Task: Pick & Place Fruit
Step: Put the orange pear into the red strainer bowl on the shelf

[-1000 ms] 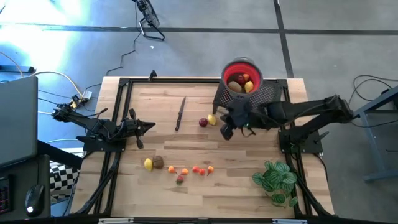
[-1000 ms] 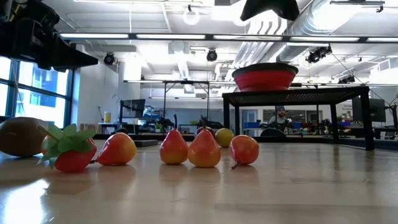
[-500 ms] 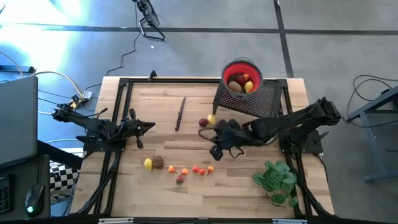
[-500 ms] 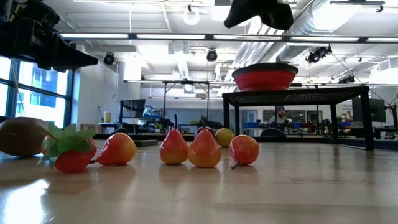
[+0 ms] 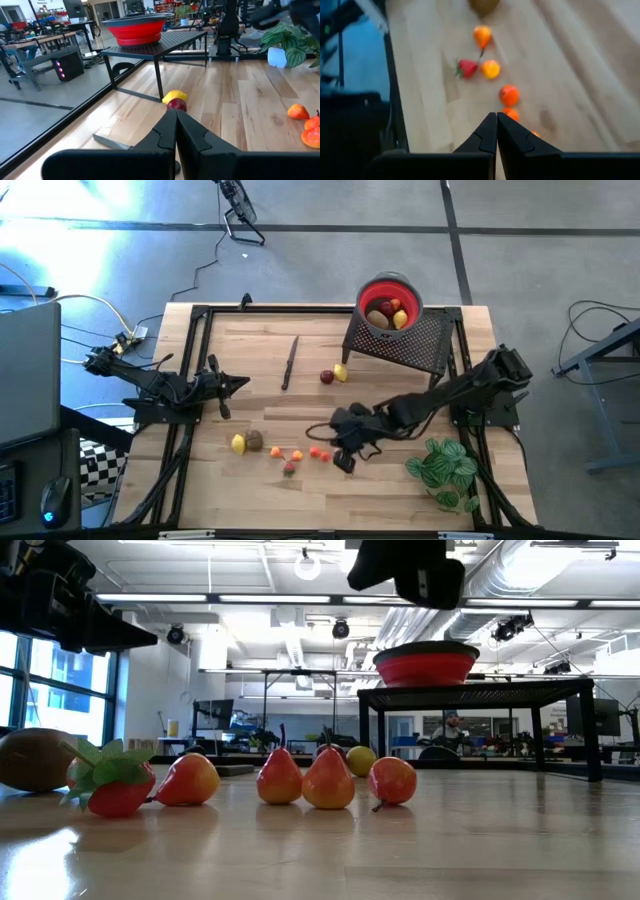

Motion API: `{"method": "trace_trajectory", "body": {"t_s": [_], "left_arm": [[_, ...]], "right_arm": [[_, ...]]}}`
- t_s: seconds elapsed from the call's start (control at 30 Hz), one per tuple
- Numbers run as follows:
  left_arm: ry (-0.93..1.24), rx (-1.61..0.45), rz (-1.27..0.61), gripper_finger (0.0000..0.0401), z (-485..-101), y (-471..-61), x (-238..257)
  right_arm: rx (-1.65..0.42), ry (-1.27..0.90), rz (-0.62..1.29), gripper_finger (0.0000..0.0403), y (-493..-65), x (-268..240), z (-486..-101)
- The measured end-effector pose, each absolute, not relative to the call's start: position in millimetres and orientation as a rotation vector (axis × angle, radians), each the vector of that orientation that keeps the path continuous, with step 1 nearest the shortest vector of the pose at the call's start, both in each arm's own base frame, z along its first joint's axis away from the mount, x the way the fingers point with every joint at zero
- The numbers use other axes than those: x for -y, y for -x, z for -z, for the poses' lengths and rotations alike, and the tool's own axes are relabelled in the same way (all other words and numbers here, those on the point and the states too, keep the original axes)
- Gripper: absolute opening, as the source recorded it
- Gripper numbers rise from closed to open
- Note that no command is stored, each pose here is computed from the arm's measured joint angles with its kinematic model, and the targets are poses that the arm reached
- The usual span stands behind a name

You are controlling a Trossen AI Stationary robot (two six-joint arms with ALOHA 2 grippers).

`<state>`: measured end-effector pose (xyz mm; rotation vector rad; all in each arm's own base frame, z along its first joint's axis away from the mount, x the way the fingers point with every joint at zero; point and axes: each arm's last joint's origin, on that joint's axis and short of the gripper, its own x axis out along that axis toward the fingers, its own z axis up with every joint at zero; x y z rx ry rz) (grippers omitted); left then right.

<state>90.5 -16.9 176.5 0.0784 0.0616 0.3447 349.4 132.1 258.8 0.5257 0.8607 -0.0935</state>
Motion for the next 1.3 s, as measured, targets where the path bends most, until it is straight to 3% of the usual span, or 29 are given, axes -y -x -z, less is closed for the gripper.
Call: {"method": "trace_trajectory", "body": {"t_s": [0.3,0.57,0.7,1.03,1.13,1.3], "left_arm": [[-0.079,-0.063,-0.344,0.0000,-176.4,-90.5,16.9],[-0.080,-0.065,-0.344,0.0000,-176.2,-90.5,16.9],[-0.081,-0.066,-0.345,0.0000,-176.1,-90.5,16.9],[-0.079,-0.067,-0.345,0.0000,-175.8,-90.5,16.9],[-0.079,-0.067,-0.345,0.0000,-175.8,-90.5,16.9],[-0.079,-0.067,-0.344,0.0000,-175.7,-90.5,16.9]], "right_arm": [[-0.879,-0.270,-0.160,0.0003,-365.4,-156.7,-227.5],[-0.892,-0.260,-0.087,0.0016,-380.1,-153.8,-199.0],[-0.896,-0.216,-0.050,0.0054,-381.3,-153.2,-192.4],[-0.938,-0.207,-0.051,0.0226,-378.0,-152.2,-190.6],[-0.948,-0.204,-0.036,0.0246,-376.9,-151.8,-189.8],[-0.939,-0.197,-0.016,0.0241,-377.6,-150.2,-189.9]]}}
